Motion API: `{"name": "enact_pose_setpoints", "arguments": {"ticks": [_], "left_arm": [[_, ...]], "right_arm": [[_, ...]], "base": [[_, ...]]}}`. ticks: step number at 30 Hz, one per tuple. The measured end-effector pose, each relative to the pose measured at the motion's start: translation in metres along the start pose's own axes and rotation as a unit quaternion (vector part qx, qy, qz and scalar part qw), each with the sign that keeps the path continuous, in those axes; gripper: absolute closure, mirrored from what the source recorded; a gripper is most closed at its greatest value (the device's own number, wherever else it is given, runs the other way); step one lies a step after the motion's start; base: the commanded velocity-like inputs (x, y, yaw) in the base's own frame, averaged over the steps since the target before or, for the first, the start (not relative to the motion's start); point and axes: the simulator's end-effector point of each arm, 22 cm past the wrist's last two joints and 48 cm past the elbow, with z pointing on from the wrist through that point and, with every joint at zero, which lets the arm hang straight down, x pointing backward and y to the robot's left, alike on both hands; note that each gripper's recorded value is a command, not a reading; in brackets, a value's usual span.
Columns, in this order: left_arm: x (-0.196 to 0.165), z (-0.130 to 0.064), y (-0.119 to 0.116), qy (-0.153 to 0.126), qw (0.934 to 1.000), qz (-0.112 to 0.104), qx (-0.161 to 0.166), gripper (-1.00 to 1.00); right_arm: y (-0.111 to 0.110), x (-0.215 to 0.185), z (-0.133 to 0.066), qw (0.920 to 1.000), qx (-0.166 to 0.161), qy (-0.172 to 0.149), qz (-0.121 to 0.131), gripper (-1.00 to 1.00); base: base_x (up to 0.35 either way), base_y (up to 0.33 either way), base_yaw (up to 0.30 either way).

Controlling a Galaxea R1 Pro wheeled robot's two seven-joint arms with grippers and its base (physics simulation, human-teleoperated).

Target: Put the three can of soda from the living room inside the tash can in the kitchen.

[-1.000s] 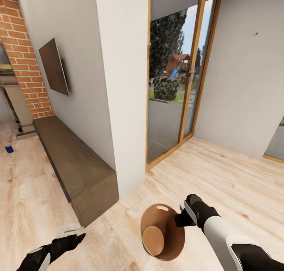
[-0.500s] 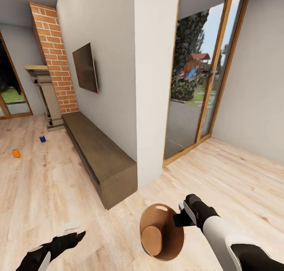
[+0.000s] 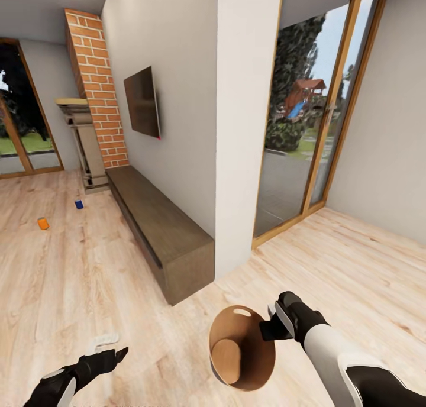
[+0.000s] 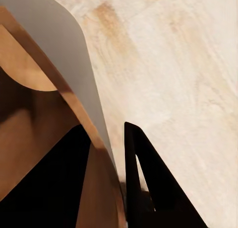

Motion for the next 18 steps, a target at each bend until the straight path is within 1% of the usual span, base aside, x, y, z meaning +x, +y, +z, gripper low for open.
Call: {"name": "enact_pose_setpoints", "arguments": {"ticks": [5, 9, 13, 18], "left_arm": [[0.0014, 0.0006, 0.0000, 0.003, 1.0000, 0.000, 0.000, -1.00], [-0.0023, 0.0006, -0.0009, -0.001, 1.0000, 0.002, 0.000, -1.00], [-0.0027, 0.0010, -0.0005, -0.001, 1.0000, 0.002, 0.000, -1.00], [-0.0012, 0.0019, -0.0001, 0.001, 1.0000, 0.002, 0.000, -1.00]], "right_arm": [[-0.0028, 0.0011, 0.0017, 0.9999, 0.009, 0.002, -0.008, 1.00], [0.0037, 0.0021, 0.0036, 1.0000, -0.001, 0.005, -0.004, 1.00], [0.0023, 0.0037, 0.0058, 0.9999, 0.005, 0.007, -0.008, 1.00], [0.0045, 0.0052, 0.0083, 0.9999, 0.000, 0.010, -0.005, 1.00]], "base": [[-0.002, -0.281, 0.124], [-0.030, -0.301, 0.162], [-0.123, -0.285, 0.169], [-0.168, -0.264, 0.173]]}}
